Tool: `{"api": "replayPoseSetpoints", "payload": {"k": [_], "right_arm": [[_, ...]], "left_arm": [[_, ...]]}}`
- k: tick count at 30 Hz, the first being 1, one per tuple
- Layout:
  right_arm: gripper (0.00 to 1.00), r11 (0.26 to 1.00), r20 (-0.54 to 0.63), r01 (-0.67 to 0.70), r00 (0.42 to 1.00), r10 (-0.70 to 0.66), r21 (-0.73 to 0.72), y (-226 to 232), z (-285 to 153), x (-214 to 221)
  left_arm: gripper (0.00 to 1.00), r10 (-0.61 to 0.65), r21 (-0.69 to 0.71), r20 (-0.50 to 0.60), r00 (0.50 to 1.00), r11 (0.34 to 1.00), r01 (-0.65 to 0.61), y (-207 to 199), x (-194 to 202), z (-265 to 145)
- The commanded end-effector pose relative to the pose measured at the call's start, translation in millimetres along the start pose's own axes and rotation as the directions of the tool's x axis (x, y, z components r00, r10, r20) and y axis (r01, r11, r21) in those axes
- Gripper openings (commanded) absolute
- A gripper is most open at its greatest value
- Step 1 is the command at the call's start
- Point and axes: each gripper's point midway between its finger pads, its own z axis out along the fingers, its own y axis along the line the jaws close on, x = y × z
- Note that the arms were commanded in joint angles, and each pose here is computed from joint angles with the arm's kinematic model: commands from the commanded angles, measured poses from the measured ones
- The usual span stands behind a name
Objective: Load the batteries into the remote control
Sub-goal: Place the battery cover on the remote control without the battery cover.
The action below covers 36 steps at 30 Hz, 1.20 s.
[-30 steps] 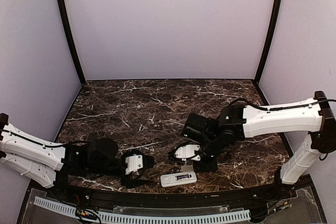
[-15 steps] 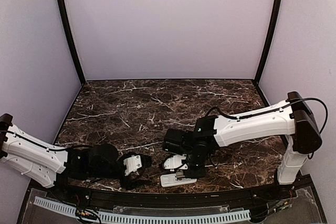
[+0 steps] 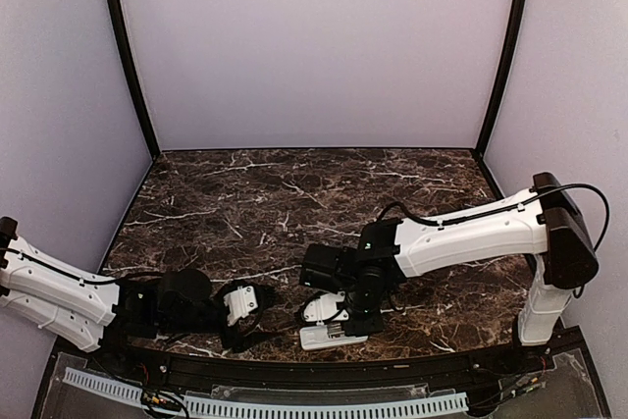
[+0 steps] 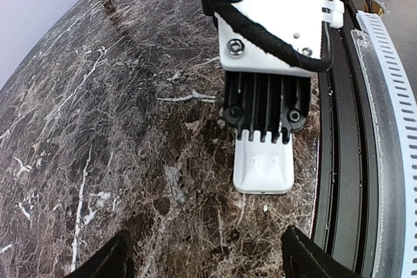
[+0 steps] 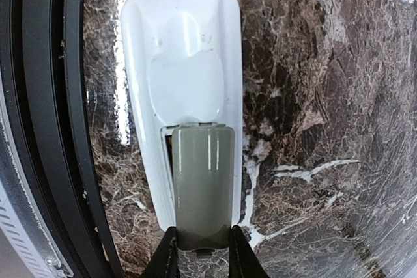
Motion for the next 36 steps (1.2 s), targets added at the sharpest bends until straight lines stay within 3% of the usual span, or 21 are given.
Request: {"api": "replayPoseSetpoints", "payload": {"k": [1,36], "right_arm": [[0.17,0.999,-0.035,0.037,0.999,-0.037,0.002,3.3,5.3,2.4],[0.17,0.999,-0.061,0.045,0.997,-0.046,-0.02,10.5,11.6,-6.7]], "left_arm": [[0.77,-0.005,-0.012,0.011,1.0,1.0,0.005,1.2,0.5,-2.8],[0.77,0.002,-0.012,0.006,1.0,1.0,-0.002,1.0,1.7,-1.2]]}}
